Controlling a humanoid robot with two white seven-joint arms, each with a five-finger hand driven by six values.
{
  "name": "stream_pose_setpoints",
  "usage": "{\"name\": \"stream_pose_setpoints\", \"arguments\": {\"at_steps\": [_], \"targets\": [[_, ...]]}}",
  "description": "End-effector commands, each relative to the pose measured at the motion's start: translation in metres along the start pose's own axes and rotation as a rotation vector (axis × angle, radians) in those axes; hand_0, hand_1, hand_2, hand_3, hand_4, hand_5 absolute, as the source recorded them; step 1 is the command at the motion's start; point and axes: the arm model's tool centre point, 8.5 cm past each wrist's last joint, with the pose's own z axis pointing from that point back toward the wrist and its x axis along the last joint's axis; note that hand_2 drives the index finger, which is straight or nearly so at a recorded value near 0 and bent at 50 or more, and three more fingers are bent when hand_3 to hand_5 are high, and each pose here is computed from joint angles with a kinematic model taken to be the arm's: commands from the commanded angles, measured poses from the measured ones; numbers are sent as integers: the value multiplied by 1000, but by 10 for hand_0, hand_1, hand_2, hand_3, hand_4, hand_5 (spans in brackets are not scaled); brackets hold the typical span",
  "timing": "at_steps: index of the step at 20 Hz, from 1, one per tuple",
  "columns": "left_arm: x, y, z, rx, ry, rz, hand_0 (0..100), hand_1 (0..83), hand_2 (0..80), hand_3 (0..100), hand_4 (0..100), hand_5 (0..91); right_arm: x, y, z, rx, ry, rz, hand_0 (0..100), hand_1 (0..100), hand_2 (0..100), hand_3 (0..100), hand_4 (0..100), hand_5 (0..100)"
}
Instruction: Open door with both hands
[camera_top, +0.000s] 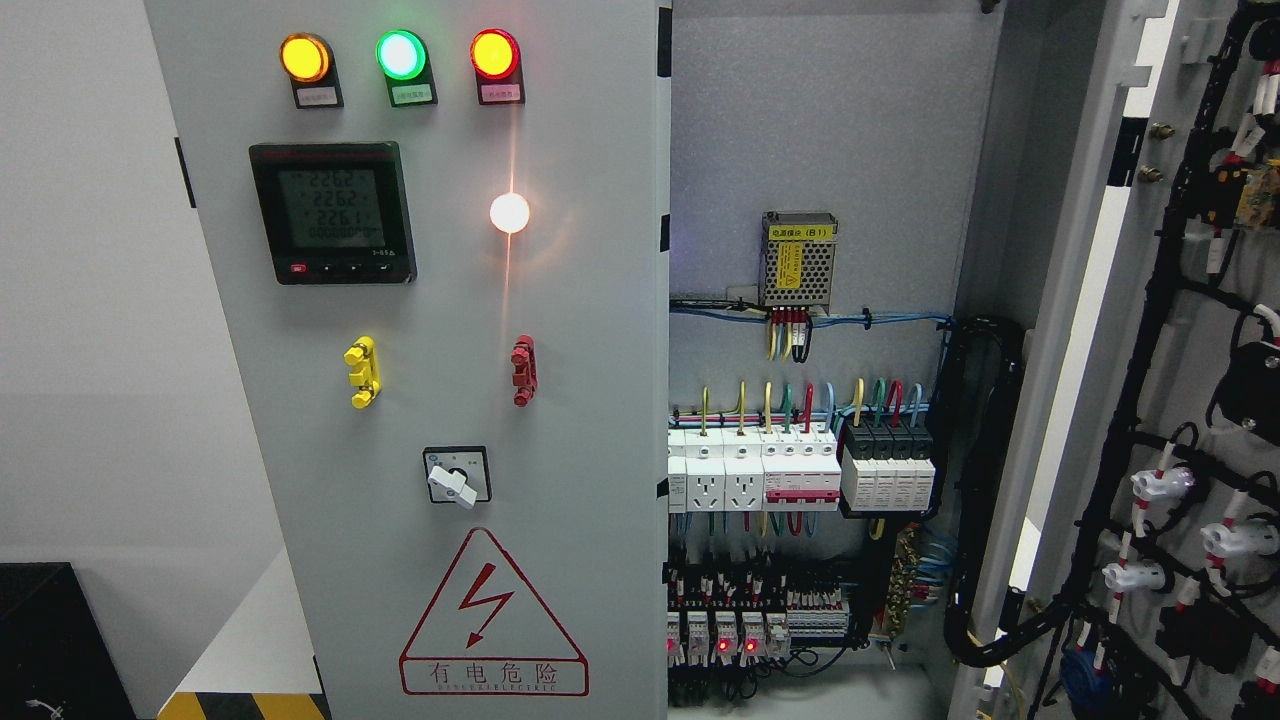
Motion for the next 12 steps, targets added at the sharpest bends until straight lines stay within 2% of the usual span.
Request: {"name": "stream_pose_setpoints", "arguments": {"at_steps": [1,4,9,12], "targets": [[-72,-53,11,-13,215,227,0,0,0,0,0,0,0,0,0,1,-1,-21,190,0,0,0,0,0],[-75,-59,12,-6,223,293,0,0,0,0,0,0,0,0,0,1,-1,-21,190,0,0,0,0,0],[-79,-78,12,-10,245,318,0,0,0,0,0,0,0,0,0,1,-1,-21,190,0,0,0,0,0],[-80,-83,11,47,256,344,0,0,0,0,0,0,1,0,0,1,-3,-23,190,0,0,0,0,0]]}}
